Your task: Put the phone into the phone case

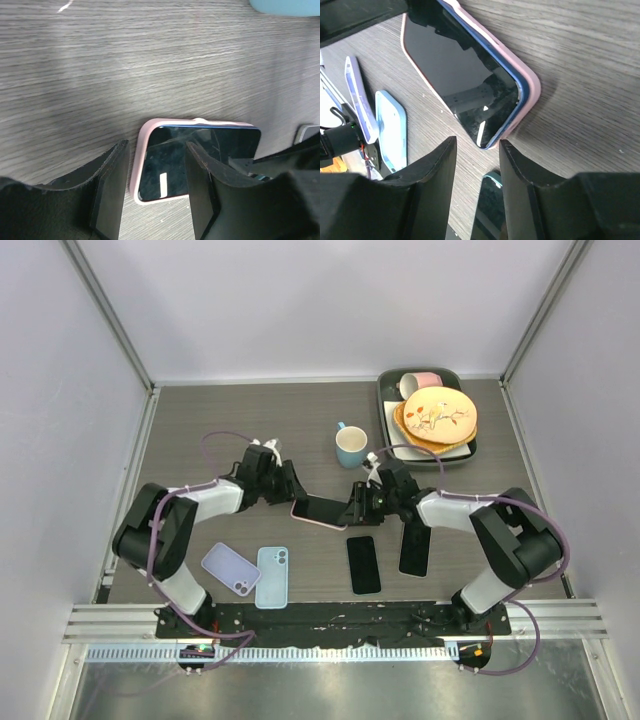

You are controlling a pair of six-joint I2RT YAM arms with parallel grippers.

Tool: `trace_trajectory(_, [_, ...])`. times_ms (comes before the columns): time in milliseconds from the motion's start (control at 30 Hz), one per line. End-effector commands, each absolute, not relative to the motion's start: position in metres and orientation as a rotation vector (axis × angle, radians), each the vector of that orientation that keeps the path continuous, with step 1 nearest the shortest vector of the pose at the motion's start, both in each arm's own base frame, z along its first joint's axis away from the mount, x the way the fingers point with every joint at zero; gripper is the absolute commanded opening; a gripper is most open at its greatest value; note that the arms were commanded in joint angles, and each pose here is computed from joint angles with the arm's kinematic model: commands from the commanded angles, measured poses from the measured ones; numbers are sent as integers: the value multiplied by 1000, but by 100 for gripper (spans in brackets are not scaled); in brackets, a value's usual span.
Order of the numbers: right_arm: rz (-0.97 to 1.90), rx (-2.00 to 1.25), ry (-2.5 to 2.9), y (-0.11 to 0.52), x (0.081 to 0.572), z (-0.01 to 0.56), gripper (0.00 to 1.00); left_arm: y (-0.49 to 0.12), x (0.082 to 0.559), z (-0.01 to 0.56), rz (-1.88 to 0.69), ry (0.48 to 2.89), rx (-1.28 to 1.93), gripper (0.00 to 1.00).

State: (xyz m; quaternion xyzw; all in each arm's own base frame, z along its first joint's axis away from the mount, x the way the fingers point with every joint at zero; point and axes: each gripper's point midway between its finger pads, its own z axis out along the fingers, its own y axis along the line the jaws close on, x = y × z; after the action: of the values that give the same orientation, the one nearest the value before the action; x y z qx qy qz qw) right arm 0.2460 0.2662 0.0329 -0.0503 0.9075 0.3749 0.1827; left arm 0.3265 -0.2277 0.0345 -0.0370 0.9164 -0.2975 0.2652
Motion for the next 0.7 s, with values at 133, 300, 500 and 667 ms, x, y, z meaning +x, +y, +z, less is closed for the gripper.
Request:
trace_trajectory(133, [1084,-171,2452,269,257,58,51,-202,328,68,-566,2415,-70,51])
trace_trajectory(300, [1051,-166,2527,266,253,37,47,-231,317,88,-642,2365,53,48])
trace_trajectory(500, [998,-171,2602,260,249,15,42,-271,312,91,-715,2363,173,46])
trace_trajectory(667, [880,-153,2664,248,249,-2,36,-297,308,86,-750,2380,239,45])
